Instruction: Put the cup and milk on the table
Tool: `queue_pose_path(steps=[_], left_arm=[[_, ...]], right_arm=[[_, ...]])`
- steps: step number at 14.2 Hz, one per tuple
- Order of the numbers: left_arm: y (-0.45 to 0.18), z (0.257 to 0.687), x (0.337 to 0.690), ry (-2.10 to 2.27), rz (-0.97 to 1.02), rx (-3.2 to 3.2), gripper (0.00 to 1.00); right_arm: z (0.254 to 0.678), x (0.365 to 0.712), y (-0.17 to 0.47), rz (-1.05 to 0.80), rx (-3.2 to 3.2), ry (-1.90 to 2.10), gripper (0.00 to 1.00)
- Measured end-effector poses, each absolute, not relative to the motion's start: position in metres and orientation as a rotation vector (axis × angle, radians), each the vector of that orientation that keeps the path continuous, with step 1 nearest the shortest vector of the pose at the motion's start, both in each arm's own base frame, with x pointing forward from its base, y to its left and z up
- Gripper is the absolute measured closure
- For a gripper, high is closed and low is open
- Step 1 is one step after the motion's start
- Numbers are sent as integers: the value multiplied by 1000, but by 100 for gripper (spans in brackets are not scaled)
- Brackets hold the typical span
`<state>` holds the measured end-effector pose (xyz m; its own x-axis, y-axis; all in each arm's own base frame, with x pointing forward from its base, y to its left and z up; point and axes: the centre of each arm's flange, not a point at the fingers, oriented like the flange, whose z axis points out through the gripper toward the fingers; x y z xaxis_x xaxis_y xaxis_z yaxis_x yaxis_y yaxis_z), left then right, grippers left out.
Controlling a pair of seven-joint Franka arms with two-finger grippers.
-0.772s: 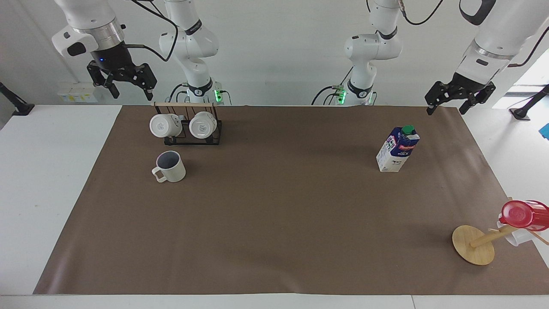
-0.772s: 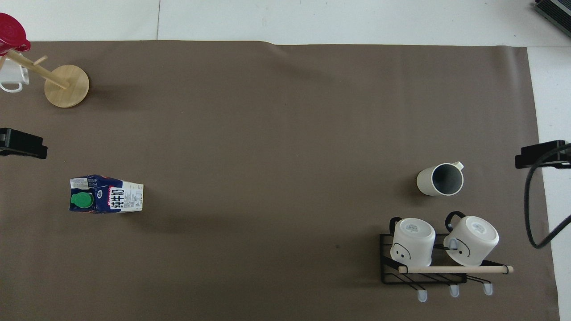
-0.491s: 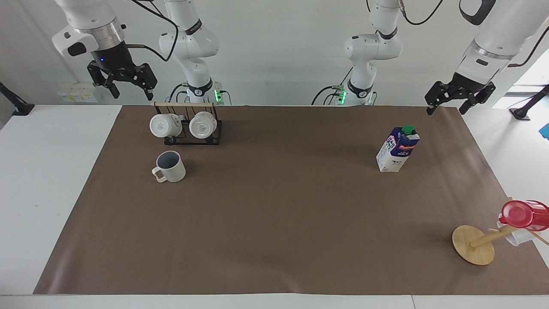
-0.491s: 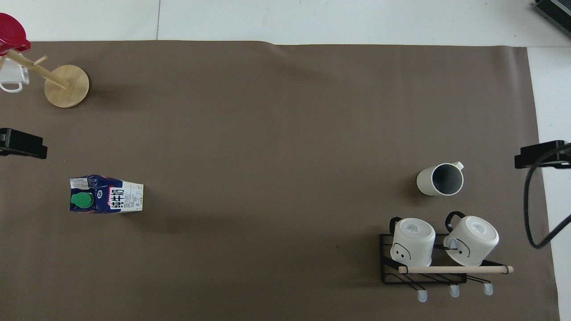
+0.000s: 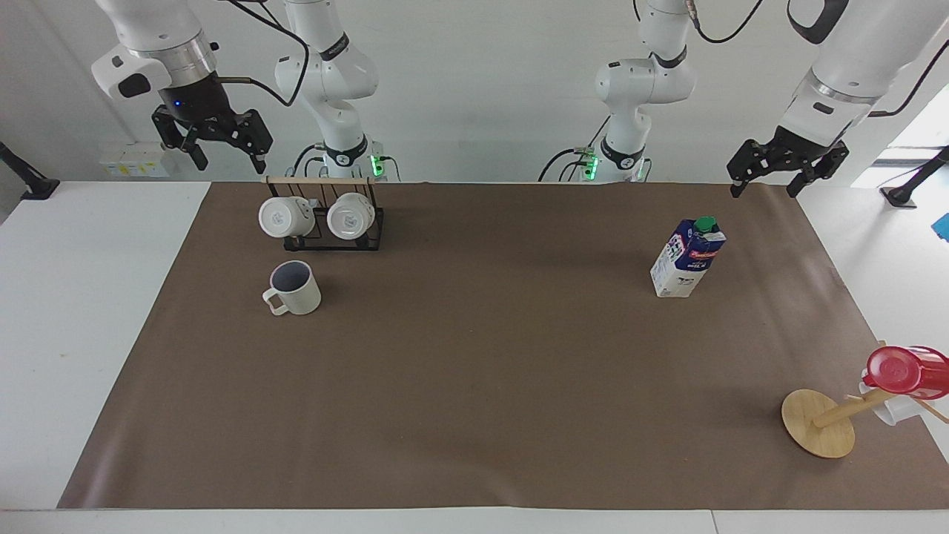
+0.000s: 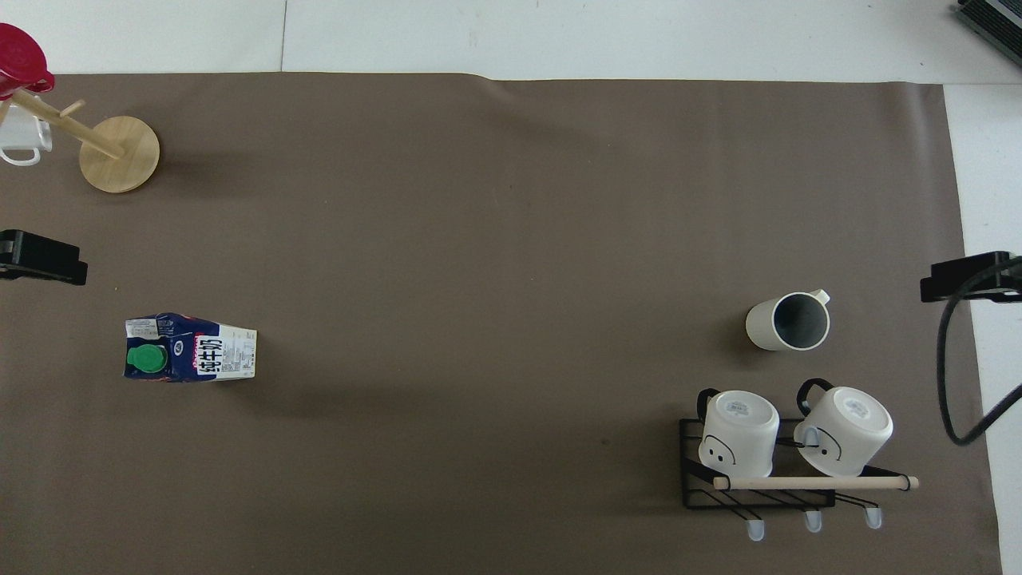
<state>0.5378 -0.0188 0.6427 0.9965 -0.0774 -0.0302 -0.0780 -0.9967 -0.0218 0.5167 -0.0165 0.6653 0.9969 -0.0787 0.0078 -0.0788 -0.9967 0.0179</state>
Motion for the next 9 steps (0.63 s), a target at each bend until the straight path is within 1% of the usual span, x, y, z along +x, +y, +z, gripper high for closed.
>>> queue_pose_path(steps=[9], left_arm=[[-25, 641, 533, 133, 98, -3146, 0]], right_arm=[[665, 516, -16, 9, 3121, -124, 0]])
